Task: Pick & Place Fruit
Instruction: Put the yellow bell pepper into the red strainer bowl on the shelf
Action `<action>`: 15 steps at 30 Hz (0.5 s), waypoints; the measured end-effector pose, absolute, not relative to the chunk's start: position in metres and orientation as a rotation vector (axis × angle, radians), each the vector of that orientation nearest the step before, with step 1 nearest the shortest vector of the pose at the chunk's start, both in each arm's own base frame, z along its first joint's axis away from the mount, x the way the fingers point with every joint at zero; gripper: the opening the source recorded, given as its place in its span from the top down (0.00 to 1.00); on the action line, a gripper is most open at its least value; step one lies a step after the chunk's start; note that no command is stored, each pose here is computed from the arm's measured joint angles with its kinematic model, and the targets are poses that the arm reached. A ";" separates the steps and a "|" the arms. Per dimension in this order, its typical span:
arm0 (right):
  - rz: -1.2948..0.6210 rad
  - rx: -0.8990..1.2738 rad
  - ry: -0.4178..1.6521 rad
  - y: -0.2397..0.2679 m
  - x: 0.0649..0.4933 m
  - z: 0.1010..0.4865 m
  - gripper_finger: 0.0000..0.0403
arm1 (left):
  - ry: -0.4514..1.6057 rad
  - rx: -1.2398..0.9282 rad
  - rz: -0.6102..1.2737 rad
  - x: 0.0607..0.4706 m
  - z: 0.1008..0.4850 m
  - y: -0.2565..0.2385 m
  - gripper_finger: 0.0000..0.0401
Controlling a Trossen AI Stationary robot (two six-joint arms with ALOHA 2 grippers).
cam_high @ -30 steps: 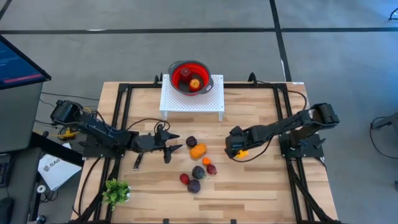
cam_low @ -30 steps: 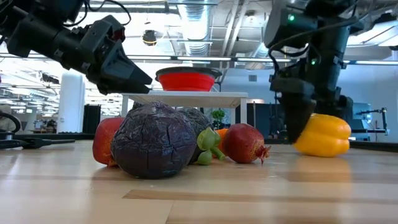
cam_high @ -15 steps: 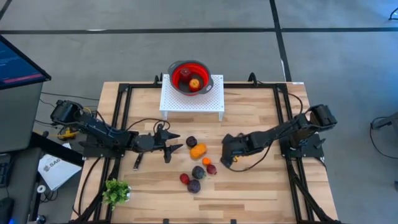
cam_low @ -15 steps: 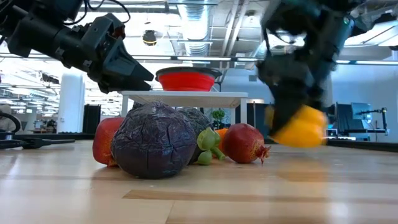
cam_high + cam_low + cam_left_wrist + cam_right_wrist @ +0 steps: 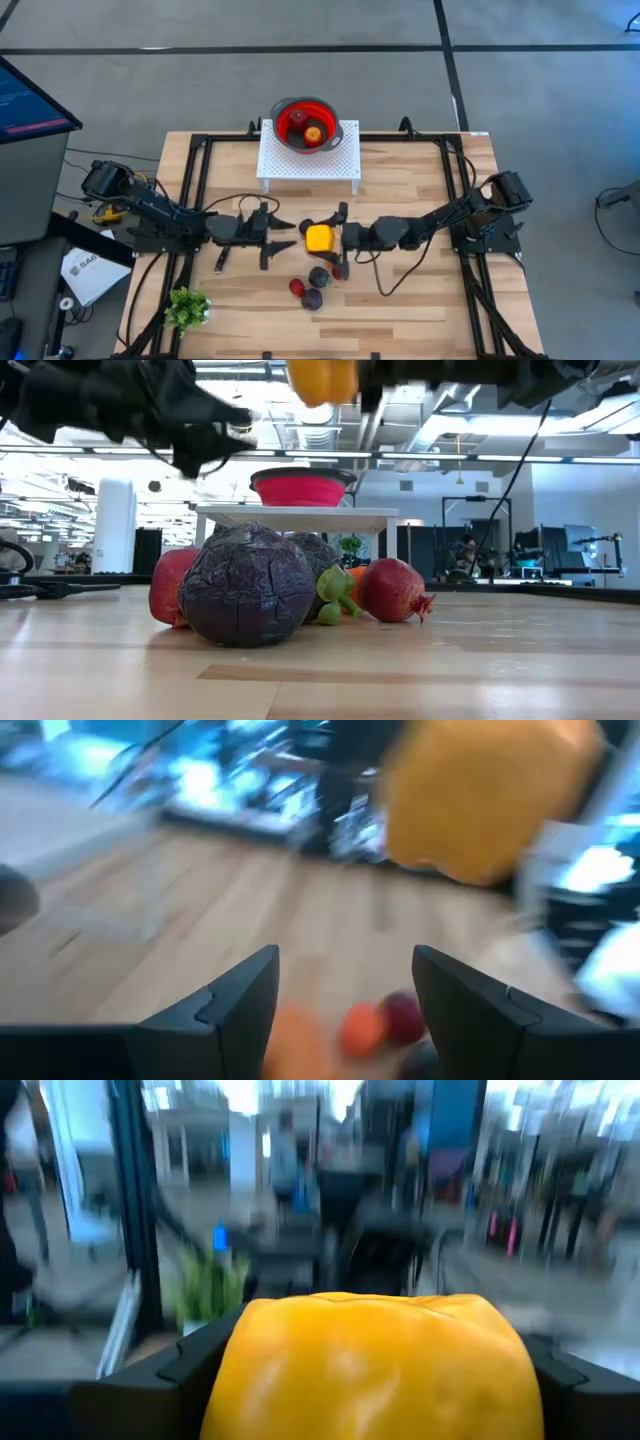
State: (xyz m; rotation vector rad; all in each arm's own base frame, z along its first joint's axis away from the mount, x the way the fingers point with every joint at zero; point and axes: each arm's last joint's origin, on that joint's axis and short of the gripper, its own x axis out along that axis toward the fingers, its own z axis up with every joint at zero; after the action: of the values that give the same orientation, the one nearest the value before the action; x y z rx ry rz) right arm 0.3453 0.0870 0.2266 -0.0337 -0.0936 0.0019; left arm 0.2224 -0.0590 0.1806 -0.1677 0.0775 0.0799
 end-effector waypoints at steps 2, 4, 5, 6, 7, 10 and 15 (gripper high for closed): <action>-0.005 -0.047 -0.198 0.087 0.344 0.237 0.26 | 0.007 -0.141 0.014 0.223 0.189 -0.062 0.44; -0.007 -0.048 -0.262 0.088 0.342 0.243 0.26 | -0.040 -0.085 -0.029 0.225 0.196 -0.064 0.44; -0.009 -0.054 -0.271 0.088 0.342 0.244 0.26 | -0.056 -0.054 -0.037 0.226 0.199 -0.065 0.43; -0.009 -0.060 -0.271 0.088 0.342 0.244 0.26 | -0.068 -0.034 -0.037 0.228 0.203 -0.066 0.41; -0.008 -0.064 -0.268 0.089 0.342 0.244 0.26 | -0.079 -0.023 -0.034 0.230 0.206 -0.065 0.39; -0.007 -0.061 -0.270 0.089 0.341 0.244 0.26 | -0.114 -0.010 -0.020 0.236 0.217 -0.063 0.30; -0.077 -0.071 -0.262 0.086 0.342 0.244 0.26 | -0.138 -0.014 0.006 0.241 0.224 -0.058 0.14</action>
State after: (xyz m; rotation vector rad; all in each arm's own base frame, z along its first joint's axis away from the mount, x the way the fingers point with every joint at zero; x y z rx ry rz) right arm 0.3415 0.0864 0.2438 -0.0711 -0.2621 -0.0769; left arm 0.2412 -0.0583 0.2244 -0.0140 -0.1380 0.0064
